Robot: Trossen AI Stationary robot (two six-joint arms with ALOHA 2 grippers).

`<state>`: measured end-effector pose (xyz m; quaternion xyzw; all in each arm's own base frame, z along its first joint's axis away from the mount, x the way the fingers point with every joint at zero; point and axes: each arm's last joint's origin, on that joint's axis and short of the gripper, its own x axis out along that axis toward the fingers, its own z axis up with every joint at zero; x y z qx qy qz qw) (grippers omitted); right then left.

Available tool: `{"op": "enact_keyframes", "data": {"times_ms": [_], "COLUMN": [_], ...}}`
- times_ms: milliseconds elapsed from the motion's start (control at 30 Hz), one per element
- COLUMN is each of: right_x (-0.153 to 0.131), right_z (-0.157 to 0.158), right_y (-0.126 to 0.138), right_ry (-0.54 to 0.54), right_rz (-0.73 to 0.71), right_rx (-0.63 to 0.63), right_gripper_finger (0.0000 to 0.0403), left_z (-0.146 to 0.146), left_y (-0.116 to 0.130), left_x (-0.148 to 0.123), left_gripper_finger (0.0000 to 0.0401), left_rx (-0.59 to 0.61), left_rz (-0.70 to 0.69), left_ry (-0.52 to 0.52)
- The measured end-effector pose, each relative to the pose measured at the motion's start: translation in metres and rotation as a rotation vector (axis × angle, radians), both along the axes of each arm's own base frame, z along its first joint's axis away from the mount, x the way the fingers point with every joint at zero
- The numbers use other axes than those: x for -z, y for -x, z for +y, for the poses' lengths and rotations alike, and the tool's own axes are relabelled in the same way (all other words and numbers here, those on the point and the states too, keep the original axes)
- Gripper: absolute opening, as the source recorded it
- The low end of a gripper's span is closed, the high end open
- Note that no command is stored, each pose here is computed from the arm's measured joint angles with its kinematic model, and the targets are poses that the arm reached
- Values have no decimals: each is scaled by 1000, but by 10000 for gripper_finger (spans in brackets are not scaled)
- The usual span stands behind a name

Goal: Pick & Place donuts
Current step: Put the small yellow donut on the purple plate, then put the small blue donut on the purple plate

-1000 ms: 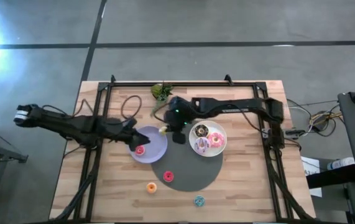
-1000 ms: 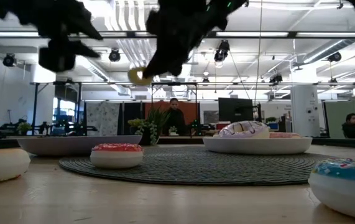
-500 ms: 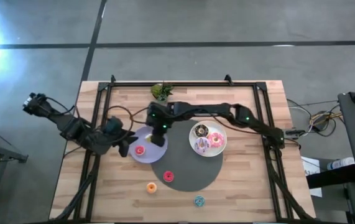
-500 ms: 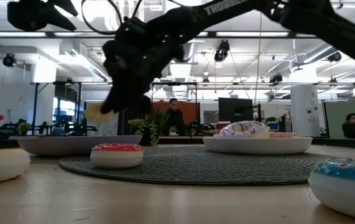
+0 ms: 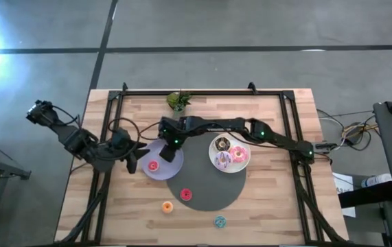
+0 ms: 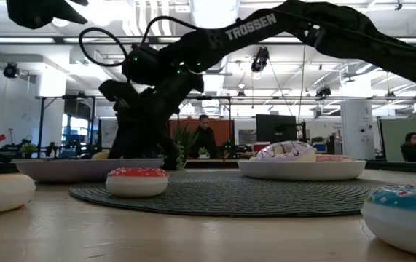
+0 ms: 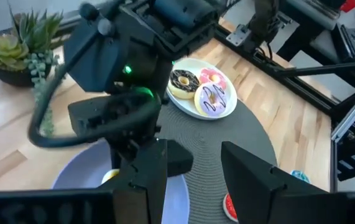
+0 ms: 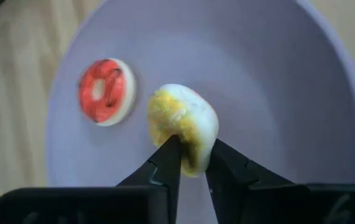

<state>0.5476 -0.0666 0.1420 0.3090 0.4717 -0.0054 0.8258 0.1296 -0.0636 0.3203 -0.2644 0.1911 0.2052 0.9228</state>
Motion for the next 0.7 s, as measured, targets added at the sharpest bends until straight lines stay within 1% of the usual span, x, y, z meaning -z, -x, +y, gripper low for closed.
{"op": "enact_keyframes", "data": {"times_ms": [100,233,300,400,500,567,633,700], "right_x": [-4,-5,-5,-10,-15,-24,-41,-59], "right_z": [-2,-6,-6,-4,-4,-4,-2,3], "right_y": [-3,-3,-3,-3,-1,2,7,13], "right_ry": [75,141,161,174,208,245,302,372], "right_rz": [-18,-20,-17,-31,-40,-47,-65,-89], "right_rx": [48,95,107,92,46,-6,-84,-191], "right_gripper_finger": [83,108,118,131,140,144,146,145], "left_z": [1,1,1,1,2,2,2,1], "left_y": [2,2,2,2,2,3,3,3], "left_x": [1,2,2,2,3,3,3,4], "left_gripper_finger": [126,126,126,126,126,126,126,126], "left_rx": [-4,-4,-4,-1,0,-2,1,6], "left_rz": [-4,-1,-1,5,13,20,21,26], "left_ry": [-4,-3,-4,-11,-13,-14,-12,-10]}}
